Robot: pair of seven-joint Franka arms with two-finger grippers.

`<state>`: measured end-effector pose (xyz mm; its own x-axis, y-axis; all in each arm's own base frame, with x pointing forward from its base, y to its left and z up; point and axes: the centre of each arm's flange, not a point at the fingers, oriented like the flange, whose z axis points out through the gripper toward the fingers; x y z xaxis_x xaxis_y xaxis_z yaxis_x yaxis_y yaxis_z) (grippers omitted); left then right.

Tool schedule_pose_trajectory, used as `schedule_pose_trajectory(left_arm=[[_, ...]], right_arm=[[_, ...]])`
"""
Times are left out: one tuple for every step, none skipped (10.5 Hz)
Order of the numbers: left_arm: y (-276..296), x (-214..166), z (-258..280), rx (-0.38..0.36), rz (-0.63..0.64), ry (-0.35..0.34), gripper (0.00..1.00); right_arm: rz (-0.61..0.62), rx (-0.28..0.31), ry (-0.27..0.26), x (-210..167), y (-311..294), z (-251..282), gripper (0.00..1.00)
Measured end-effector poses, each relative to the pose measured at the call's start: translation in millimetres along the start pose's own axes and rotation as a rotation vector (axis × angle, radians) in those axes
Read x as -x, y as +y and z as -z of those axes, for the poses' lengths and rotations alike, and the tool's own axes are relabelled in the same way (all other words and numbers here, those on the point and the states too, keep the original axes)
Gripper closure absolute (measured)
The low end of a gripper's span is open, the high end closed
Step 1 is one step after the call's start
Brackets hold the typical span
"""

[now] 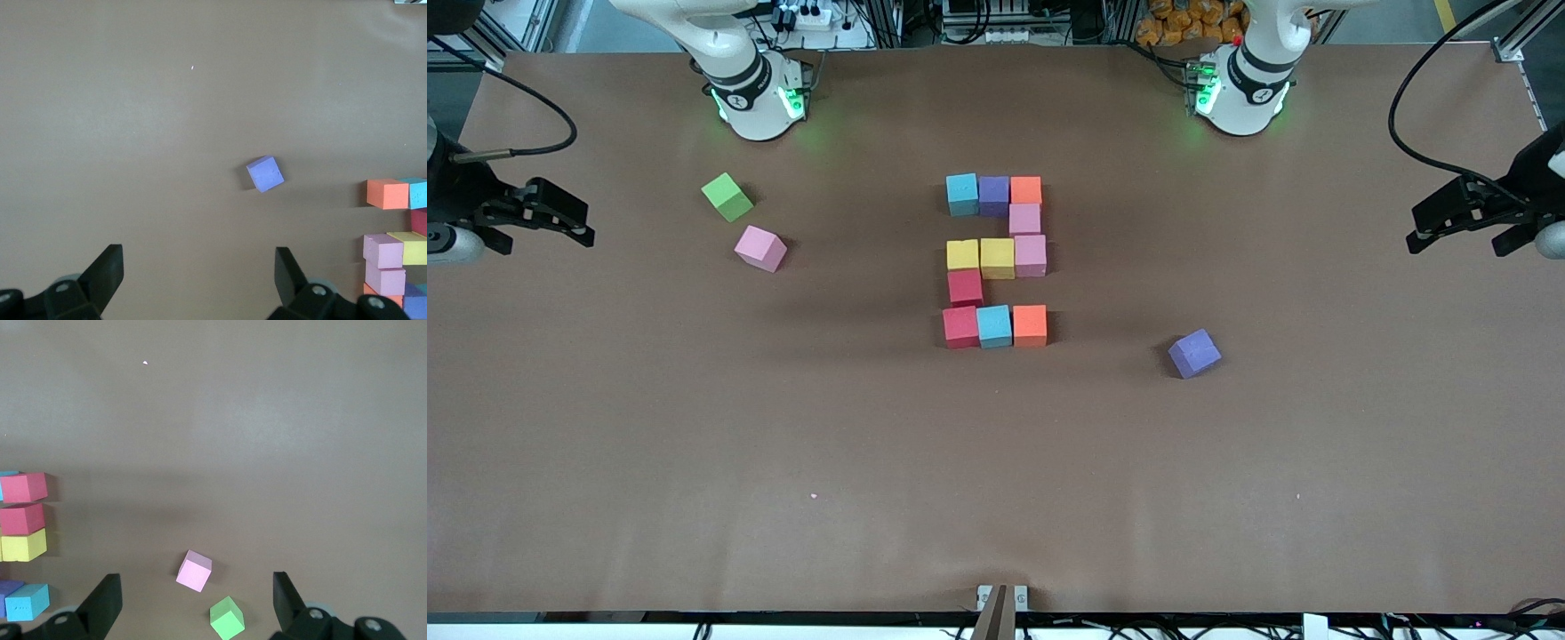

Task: Form number 2 with 11 blocks

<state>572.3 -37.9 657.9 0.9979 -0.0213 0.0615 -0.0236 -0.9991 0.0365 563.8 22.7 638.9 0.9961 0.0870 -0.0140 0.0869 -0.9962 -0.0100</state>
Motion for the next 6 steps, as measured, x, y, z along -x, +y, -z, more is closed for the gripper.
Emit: schedule_pose_trajectory(left_arm=[[-0.3, 0.1, -0.3, -0.011, -0.004, -0.001, 0.00], [0.8, 0.4, -1.1, -0.033, -0.016, -0.004, 0.00], [4.8, 2.0, -2.5, -0.049, -0.028, -0.017, 0.00], [8.0, 3.9, -4.0, -0.053, -0.034, -0.032, 0.00], [8.9, 5.3, -5.0, -0.054, -0.035, -0.045, 0.00], [8.8, 6.6, -5.9, -0.054, -0.035, -0.056, 0.00]], right_arm=[[0.000, 0.000, 0.000, 0.0, 0.3, 0.0, 0.00], [-0.001, 0.000, 0.000, 0.0, 0.6, 0.0, 0.00], [-0.002, 0.000, 0.000, 0.0, 1.0, 0.0, 0.00], [-0.002, 0.000, 0.000, 0.1, 1.2, 0.0, 0.00], [-0.003, 0.000, 0.000, 0.1, 1.7, 0.0, 0.00], [-0.004, 0.000, 0.000, 0.1, 2.1, 0.0, 0.00]])
